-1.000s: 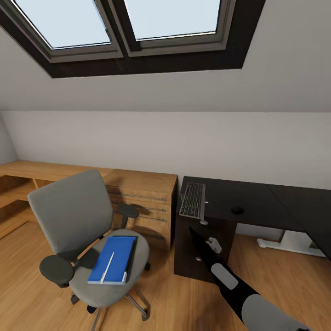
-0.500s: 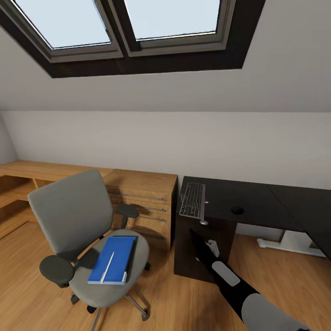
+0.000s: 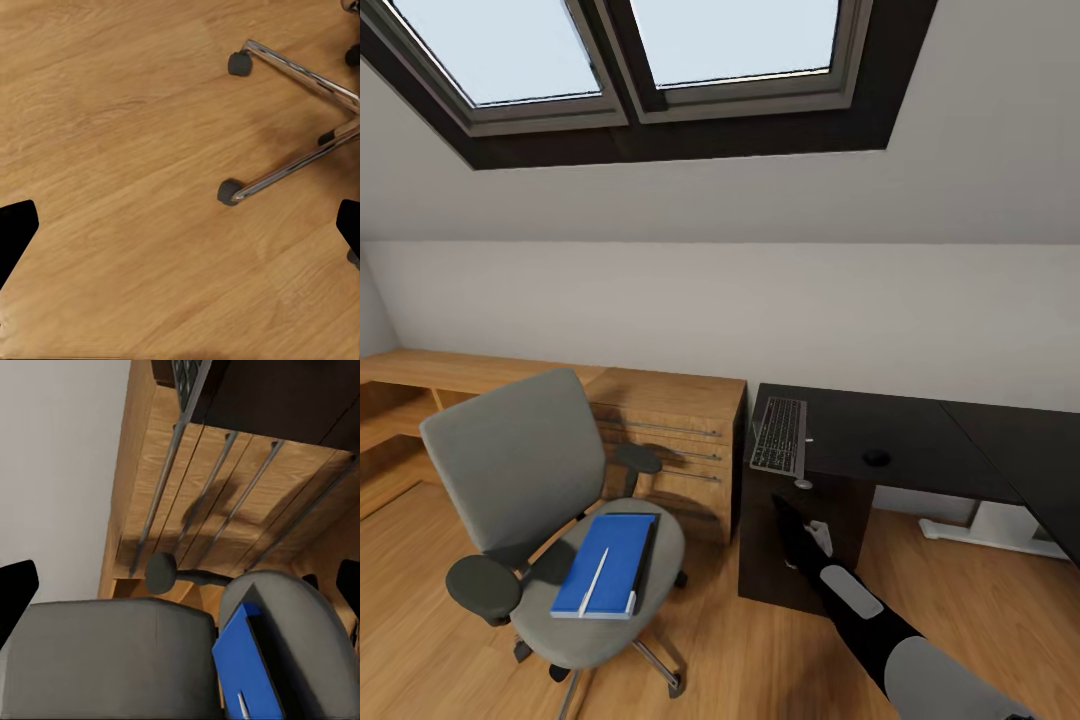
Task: In the bedroom, organize the workspace by keeping the computer under the desk, ensuring the monitor is on the desk, placing the keyboard on the desk next to the monitor, placing the mouse on the desk next to the keyboard, moving the folder from the swivel chair onto the desk next to the mouse, stacking the notebook on top of the folder with the pen on top of the notebook, and positioning the swivel chair next to the desk.
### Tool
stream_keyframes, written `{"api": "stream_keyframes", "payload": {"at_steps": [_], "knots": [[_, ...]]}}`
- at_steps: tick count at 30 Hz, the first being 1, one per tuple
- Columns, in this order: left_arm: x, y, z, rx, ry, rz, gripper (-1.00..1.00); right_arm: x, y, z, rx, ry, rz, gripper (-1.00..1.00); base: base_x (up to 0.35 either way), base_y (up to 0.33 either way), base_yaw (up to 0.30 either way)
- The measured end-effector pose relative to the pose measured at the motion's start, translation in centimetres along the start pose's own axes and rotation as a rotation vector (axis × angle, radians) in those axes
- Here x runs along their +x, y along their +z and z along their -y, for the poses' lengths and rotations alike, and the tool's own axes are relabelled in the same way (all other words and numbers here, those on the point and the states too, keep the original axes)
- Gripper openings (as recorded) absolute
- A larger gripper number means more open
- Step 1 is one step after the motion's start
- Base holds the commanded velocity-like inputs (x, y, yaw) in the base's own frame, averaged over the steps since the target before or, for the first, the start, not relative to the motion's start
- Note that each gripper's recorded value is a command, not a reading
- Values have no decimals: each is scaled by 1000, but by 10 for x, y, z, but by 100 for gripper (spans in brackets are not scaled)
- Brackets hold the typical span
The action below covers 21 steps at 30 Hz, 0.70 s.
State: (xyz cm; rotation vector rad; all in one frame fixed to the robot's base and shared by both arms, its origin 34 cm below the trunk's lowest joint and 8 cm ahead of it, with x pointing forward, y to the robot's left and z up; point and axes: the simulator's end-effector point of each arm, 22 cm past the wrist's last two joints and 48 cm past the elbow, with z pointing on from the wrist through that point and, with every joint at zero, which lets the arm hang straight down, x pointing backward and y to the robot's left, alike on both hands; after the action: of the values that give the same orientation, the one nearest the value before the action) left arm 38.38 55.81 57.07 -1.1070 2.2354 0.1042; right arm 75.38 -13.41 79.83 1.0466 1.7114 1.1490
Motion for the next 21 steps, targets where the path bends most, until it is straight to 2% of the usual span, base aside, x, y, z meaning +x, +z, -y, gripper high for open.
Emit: {"api": "stream_keyframes", "payload": {"at_steps": [4, 10, 21], "knots": [[14, 0, 7, 6, -12, -13, 100, 15, 2, -3, -1, 8, -20, 100, 0, 0, 0], [31, 0, 14, 12, -26, -37, 100, 17, 2, -2, 1, 5, -23, 100, 0, 0, 0], [52, -1, 15, 6, -39, -69, 100, 16, 0, 4, 11, -60, -34, 100, 0, 0, 0]]}}
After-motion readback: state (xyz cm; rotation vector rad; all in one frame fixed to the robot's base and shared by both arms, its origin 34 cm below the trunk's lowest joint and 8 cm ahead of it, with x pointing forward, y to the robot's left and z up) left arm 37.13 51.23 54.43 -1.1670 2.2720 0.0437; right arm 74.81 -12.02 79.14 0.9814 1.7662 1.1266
